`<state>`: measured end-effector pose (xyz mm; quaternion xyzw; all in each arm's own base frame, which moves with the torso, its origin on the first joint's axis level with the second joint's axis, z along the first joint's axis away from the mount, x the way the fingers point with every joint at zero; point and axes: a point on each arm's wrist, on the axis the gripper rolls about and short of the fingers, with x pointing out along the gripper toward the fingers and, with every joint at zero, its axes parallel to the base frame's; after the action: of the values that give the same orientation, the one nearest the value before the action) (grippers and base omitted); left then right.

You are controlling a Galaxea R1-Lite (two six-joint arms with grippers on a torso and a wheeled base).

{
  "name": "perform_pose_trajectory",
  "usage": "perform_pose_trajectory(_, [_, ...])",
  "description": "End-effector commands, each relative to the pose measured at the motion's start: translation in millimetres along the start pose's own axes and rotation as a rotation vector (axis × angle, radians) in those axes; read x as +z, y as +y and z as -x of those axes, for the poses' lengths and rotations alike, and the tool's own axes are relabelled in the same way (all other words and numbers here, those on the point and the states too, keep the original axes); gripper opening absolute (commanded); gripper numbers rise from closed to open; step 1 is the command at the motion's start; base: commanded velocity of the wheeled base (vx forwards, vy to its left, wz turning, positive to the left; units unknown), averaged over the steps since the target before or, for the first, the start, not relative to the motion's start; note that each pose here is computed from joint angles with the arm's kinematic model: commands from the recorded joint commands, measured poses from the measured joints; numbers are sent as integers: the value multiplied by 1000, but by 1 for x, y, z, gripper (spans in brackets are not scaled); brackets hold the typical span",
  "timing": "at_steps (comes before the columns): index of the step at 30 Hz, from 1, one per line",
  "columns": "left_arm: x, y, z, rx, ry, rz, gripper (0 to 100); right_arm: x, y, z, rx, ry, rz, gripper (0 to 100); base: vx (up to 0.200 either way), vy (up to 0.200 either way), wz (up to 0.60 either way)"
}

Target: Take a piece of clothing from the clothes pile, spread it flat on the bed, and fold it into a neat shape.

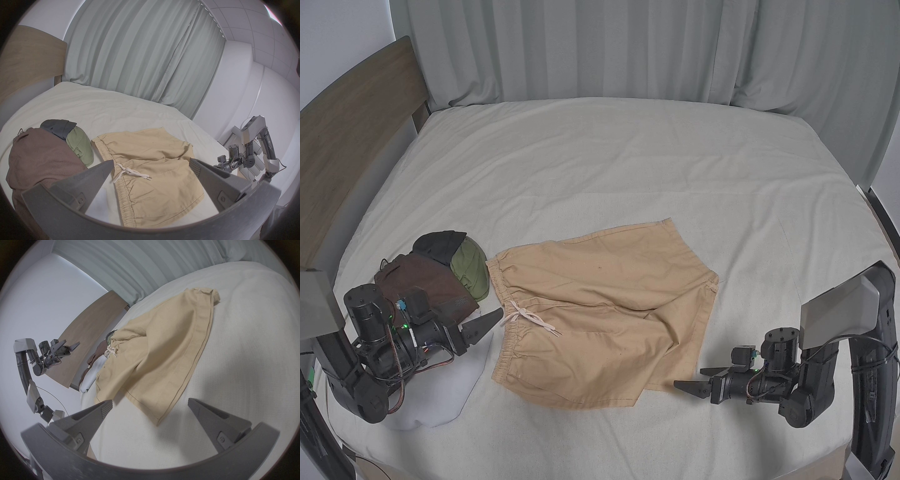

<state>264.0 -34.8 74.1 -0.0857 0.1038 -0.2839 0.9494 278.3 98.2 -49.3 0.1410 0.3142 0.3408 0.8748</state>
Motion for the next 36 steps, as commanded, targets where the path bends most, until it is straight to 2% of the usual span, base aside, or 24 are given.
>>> perform_pose_trajectory(1, [0,0,0,0,0,1,100,-6,0,-7,3,20,-7,100,0,0,0])
perform_pose_trajectory(8, [0,0,0,1,-2,0,100,-14,-8,-17,-37,28,-23,100,0,0,0])
perform_pose_trajectory(11, [0,0,0,1,-2,0,100,-14,-5,-21,-26,27,-24,100,0,0,0])
perform_pose_trajectory(18, [0,1,0,3,-2,0,100,-14,4,-28,-23,24,-87,100,0,0,0])
perform_pose_trajectory(26, [0,0,0,1,-2,0,100,-15,4,-28,-23,25,-88,100,0,0,0])
perform_pose_trajectory(27, [0,0,0,1,-2,0,100,-15,4,-28,-25,25,-88,0,0,0,0])
perform_pose_trajectory(36, [0,0,0,1,-2,0,100,-17,3,-28,-29,30,-90,0,0,0,0])
